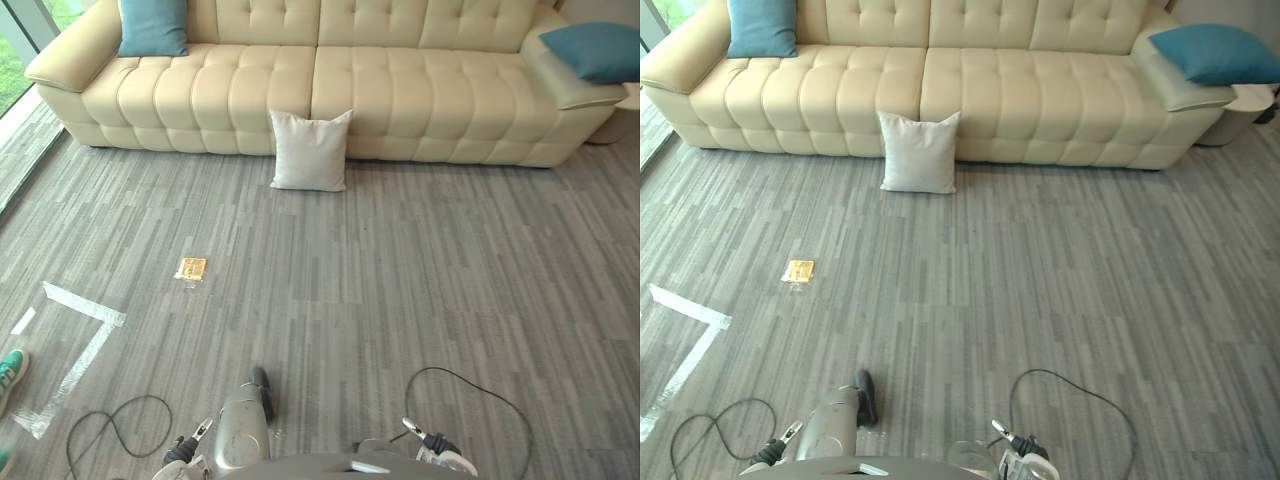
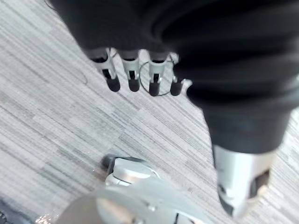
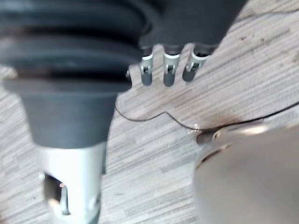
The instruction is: Pick up cushions and gather them together orderly.
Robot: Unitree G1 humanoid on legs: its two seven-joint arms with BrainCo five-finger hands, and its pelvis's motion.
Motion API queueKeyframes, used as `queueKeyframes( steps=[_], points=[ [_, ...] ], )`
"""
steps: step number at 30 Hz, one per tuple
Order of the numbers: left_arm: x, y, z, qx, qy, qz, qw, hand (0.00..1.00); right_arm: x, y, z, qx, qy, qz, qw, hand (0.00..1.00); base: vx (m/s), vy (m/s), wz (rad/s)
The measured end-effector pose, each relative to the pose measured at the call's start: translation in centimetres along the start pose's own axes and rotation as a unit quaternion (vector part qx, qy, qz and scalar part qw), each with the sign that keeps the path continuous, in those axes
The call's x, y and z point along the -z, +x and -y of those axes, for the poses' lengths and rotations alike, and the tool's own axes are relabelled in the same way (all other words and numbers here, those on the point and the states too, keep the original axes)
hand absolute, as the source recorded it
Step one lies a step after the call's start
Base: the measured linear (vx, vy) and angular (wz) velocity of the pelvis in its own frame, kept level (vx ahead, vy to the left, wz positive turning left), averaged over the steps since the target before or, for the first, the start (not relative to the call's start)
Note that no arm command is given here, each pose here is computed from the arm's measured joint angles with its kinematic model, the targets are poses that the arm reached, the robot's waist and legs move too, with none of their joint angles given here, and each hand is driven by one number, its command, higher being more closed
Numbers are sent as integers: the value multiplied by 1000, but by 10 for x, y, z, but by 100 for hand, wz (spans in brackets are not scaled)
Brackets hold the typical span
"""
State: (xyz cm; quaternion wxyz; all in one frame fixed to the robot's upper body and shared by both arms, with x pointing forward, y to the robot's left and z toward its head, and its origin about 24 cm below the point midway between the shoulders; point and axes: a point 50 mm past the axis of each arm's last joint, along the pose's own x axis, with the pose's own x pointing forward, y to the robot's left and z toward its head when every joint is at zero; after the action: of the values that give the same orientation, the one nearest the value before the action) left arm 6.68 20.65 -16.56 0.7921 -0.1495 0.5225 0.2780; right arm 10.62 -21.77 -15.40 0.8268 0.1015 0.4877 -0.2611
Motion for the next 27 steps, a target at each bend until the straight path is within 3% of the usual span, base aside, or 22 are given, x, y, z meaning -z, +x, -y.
queueKeyframes(
  steps=[6,11,16,27],
  points=[
    [-14,2,-6,-12,-12,23,1000,0,2,-5,-45,-53,34,-9,998,0,483,270,-14],
    [-19,3,-7,-4,40,28,999,0,-3,-3,-40,-45,44,4,998,0,406,167,-23],
    [-16,3,-11,-8,41,20,999,0,-17,-4,-39,-54,18,39,998,0,463,-7,-3],
    [-6,-1,53,70,36,3,997,0,-33,1,-9,-20,55,64,996,0,648,-227,26]
  ],
)
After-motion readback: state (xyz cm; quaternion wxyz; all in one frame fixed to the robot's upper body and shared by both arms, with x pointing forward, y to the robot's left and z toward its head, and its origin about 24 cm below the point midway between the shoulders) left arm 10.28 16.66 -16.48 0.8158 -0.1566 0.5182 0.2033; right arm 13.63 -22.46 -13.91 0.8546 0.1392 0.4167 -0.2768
